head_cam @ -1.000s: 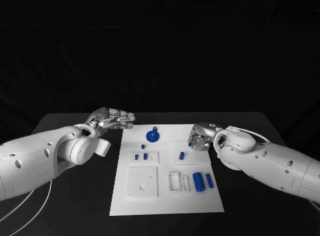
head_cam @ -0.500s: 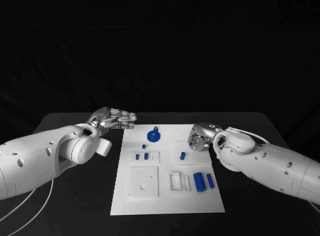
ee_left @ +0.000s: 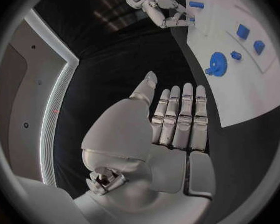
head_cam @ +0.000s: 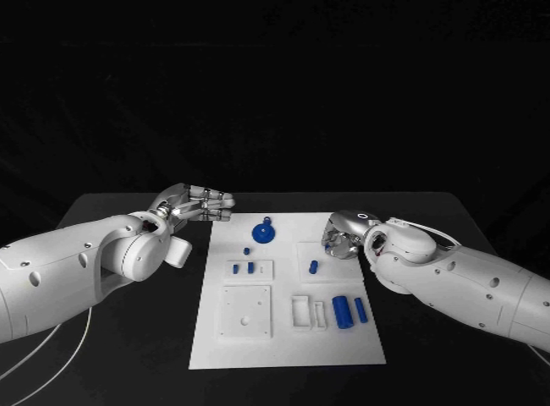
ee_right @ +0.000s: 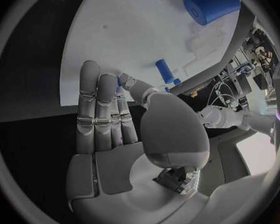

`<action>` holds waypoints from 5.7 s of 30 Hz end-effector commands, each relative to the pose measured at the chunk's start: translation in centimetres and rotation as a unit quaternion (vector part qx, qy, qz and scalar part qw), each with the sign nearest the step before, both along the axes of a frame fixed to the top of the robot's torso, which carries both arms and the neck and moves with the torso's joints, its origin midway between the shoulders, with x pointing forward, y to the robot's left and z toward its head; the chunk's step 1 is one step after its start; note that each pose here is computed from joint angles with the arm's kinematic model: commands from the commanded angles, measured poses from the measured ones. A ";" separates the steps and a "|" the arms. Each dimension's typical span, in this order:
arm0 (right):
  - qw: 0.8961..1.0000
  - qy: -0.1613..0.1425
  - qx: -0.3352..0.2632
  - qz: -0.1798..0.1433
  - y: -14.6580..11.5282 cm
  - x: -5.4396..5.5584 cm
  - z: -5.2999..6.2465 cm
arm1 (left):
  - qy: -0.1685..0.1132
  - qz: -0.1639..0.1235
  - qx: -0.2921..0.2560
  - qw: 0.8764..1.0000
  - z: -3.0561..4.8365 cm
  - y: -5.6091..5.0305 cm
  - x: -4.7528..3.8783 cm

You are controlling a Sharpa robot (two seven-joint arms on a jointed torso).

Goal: Assemble the parts on the task board

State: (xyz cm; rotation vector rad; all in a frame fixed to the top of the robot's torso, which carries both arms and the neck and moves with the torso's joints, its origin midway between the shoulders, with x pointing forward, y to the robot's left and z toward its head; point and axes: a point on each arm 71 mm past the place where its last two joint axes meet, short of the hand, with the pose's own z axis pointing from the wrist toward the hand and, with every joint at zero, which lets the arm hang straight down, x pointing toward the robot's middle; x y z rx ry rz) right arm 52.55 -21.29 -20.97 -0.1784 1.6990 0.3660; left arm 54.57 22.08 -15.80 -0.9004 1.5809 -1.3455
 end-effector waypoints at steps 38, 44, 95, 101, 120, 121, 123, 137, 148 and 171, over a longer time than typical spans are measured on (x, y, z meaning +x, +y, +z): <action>0.998 -0.054 -0.005 -0.010 0.6 -0.7 0.4 | -0.002 0.003 -0.001 1.000 0.08 0.3 0.32; 0.998 -0.051 0.018 -0.014 0.3 -0.5 1.4 | -0.002 0.005 -0.001 1.000 0.07 0.4 0.43; 0.983 -0.014 0.065 0.174 13.6 -8.3 -1.7 | -0.054 0.046 -0.027 0.997 0.76 -1.2 1.55; 0.983 -0.009 0.059 0.175 13.8 -8.6 -2.4 | -0.054 0.044 -0.028 0.997 0.76 -1.4 1.54; 0.984 0.001 0.044 0.174 13.7 -8.9 -3.3 | -0.050 0.042 -0.029 0.997 0.71 -1.3 1.54; 0.984 0.002 0.044 0.174 13.7 -9.0 -3.3 | -0.050 0.042 -0.029 0.997 0.71 -1.3 1.55; 0.984 0.002 0.043 0.174 13.6 -9.0 -3.3 | -0.049 0.042 -0.029 0.998 0.70 -1.3 1.56; 0.985 -0.005 0.023 0.171 13.9 -8.9 -3.8 | -0.046 0.039 -0.029 0.998 0.65 -1.3 1.59; 0.985 -0.003 0.008 0.174 14.5 -9.3 -4.7 | -0.043 0.037 -0.030 0.998 0.62 -1.4 1.60; 0.984 -0.016 0.080 0.156 12.9 -9.8 -4.1 | -0.037 0.066 -0.045 0.996 0.60 -0.9 1.63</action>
